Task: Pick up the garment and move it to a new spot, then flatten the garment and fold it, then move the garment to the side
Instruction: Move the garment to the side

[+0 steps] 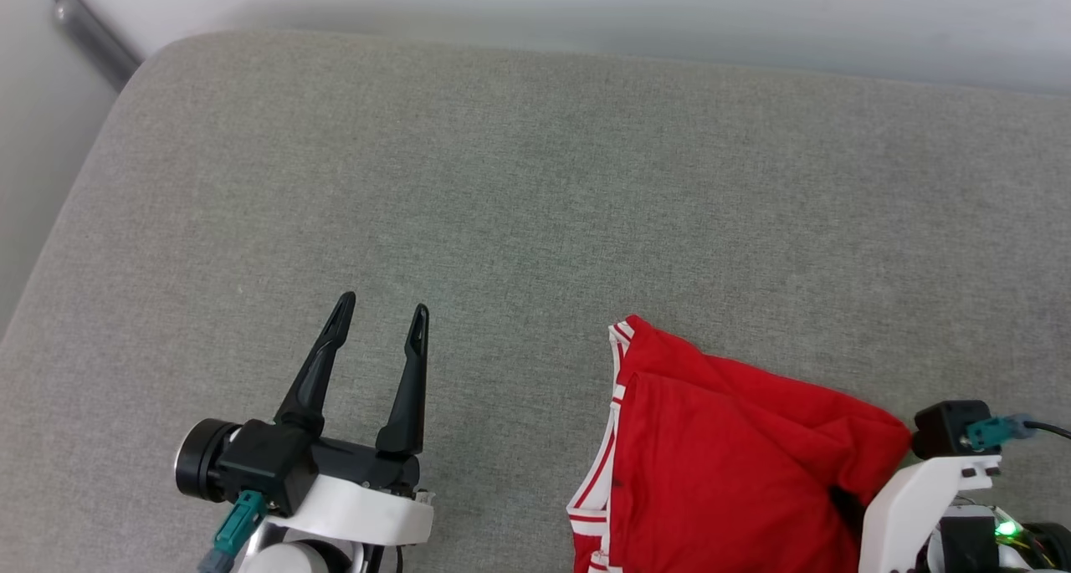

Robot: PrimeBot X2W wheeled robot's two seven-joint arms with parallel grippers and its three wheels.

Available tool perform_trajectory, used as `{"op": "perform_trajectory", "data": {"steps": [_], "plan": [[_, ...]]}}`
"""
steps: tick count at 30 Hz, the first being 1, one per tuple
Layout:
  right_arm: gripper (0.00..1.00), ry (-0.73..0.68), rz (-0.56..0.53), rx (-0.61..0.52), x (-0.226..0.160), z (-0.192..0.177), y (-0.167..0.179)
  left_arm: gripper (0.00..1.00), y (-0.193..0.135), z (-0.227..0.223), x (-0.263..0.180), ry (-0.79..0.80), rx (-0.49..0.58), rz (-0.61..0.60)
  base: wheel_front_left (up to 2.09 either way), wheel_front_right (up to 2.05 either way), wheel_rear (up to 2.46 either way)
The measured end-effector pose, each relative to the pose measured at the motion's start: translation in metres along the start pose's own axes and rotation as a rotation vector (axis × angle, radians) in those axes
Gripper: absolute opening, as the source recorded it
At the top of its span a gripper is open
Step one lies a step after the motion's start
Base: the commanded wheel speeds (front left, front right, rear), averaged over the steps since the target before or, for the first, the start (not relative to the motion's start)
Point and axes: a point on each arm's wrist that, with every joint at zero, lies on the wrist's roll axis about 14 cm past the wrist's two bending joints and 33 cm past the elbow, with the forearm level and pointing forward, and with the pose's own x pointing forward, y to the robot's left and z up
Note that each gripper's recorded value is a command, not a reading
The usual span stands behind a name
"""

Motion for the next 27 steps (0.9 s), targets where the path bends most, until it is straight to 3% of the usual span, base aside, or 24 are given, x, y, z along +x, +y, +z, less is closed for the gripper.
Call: {"op": "perform_trajectory", "data": {"steps": [5,10,14,16,23,27], "plan": [[0.0,-0.045,-0.01,-0.096,-0.002,0.008,0.001,1.0,-0.008,0.002,0.0,-0.008,-0.011,-0.023,0.0,0.0,0.0],[0.0,-0.132,-0.119,-0.399,-0.024,0.047,-0.016,1.0,-0.027,-0.001,0.003,-0.003,-0.041,-0.077,0.0,0.0,0.0],[0.0,-0.121,-0.252,-0.658,-0.054,0.071,-0.046,1.0,-0.067,-0.008,0.013,0.007,-0.077,-0.2,0.0,0.0,0.0],[0.0,-0.108,-0.315,-0.732,-0.067,0.08,-0.064,1.0,-0.084,-0.011,0.019,0.008,-0.086,-0.257,0.0,0.0,0.0],[0.0,-0.056,-0.476,-0.765,-0.106,0.094,-0.124,1.0,-0.133,-0.022,0.04,0.01,-0.109,-0.43,0.0,0.0,0.0],[0.0,0.028,-0.602,-0.753,-0.126,0.09,-0.184,1.0,-0.16,-0.039,0.062,0.012,-0.114,-0.541,0.0,0.0,0.0]]}}
